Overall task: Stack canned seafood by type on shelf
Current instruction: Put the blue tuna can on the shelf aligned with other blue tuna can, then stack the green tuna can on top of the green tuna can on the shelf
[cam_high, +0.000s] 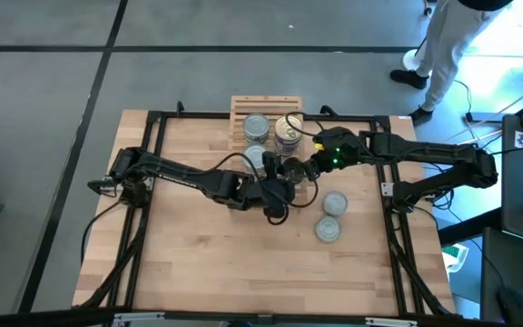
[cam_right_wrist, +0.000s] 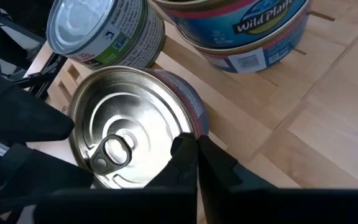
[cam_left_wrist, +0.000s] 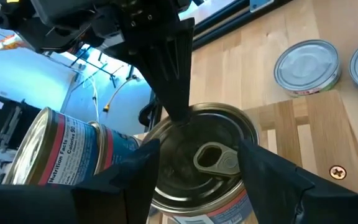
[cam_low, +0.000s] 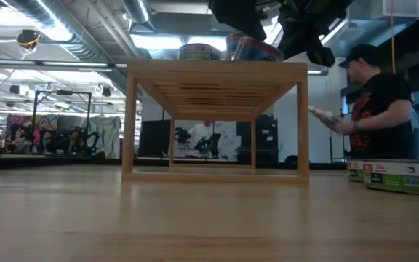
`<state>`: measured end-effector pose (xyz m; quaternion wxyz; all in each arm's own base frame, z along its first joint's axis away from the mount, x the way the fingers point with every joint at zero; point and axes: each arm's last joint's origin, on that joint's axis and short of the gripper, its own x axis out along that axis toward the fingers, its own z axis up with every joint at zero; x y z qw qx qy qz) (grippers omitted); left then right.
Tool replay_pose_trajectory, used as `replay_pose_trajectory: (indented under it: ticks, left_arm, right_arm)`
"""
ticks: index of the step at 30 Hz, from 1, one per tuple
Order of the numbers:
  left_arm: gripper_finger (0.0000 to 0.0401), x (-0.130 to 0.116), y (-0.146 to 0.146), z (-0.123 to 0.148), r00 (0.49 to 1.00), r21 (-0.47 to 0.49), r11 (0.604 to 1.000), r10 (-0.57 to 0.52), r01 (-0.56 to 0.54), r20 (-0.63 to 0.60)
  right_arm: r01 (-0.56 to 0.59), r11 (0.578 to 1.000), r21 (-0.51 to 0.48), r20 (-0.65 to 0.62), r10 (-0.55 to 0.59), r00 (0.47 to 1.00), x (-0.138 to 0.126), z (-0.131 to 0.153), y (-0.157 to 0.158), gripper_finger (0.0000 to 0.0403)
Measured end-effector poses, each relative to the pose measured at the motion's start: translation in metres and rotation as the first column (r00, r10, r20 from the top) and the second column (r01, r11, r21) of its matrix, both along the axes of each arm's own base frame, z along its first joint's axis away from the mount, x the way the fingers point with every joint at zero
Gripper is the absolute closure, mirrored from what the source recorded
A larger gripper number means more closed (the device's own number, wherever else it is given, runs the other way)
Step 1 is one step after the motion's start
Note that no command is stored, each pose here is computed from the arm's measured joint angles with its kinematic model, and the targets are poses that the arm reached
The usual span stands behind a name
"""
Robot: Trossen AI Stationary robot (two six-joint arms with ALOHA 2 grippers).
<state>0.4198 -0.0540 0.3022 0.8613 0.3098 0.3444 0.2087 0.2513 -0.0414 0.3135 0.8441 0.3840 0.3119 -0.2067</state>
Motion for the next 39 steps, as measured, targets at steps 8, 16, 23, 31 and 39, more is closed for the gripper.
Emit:
replay_pose_trajectory:
  ticks: [8,16,23,31,39]
  left_arm:
    - [0.0187,0.0,0.0,-0.001,1.0,0.002,1.0,-0.001,0.001,-0.013]
    - [0.0187,0.0,0.0,-0.001,1.0,0.0,1.0,0.0,0.0,-0.011]
    - [0.0187,-0.002,-0.001,-0.003,1.0,-0.02,1.0,0.015,-0.015,-0.013]
    - [0.0187,-0.003,-0.015,-0.002,1.0,-0.031,0.999,-0.019,0.02,0.004]
    - [0.0187,-0.004,-0.017,-0.003,1.0,-0.069,0.998,0.001,0.001,0.027]
  right_arm:
    - [-0.001,1.0,0.0,-0.005,0.001,1.0,0.0,-0.001,0.0,0.0363]
    - [-0.001,1.0,-0.002,0.007,0.001,1.0,0.001,0.0,0.0,0.0318]
    - [-0.001,1.0,-0.014,0.077,0.002,0.997,0.005,0.005,-0.001,0.0298]
    - [-0.031,0.998,-0.056,0.093,0.036,0.995,0.005,0.008,-0.001,0.0297]
    - [-0.091,0.986,-0.137,0.088,0.103,0.991,0.0,0.013,0.0,0.0297]
